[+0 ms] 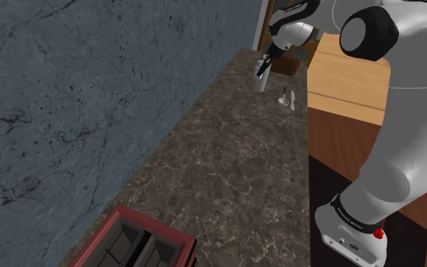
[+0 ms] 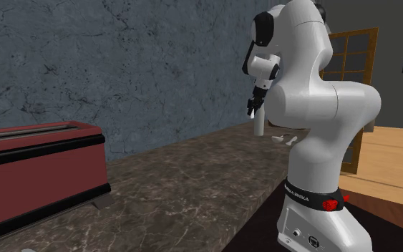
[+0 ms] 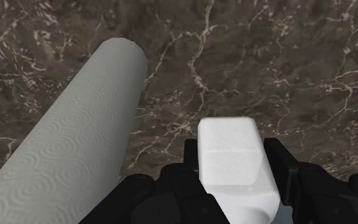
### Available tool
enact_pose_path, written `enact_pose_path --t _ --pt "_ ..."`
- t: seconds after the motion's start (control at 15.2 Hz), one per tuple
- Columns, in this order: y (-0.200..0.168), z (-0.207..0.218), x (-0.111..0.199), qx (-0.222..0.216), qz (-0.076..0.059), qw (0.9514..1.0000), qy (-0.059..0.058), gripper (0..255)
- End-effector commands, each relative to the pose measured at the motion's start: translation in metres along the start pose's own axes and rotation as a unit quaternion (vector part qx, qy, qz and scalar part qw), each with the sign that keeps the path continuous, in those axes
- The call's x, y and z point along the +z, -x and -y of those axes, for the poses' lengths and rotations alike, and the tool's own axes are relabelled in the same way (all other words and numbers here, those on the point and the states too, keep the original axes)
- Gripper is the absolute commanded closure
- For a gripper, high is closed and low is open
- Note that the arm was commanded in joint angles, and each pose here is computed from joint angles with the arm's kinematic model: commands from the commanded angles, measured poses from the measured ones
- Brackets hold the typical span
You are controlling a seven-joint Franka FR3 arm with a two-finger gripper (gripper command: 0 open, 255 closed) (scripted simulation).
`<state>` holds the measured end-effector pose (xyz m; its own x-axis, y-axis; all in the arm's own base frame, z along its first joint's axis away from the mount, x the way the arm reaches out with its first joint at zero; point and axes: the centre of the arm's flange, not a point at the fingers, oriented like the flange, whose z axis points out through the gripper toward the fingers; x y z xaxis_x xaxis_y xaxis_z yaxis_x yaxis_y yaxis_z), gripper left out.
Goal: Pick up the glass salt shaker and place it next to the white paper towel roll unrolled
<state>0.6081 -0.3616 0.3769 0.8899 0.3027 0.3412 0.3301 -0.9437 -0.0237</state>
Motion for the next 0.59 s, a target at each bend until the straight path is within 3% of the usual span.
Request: enact_pose_path --t 0.0,0.53 --pt "0.003 -0.002 0.009 0.000 0.000 1.0000 0.000 255" --pt "0.018 -0.003 0.049 0.000 0.000 1.0000 0.000 255"
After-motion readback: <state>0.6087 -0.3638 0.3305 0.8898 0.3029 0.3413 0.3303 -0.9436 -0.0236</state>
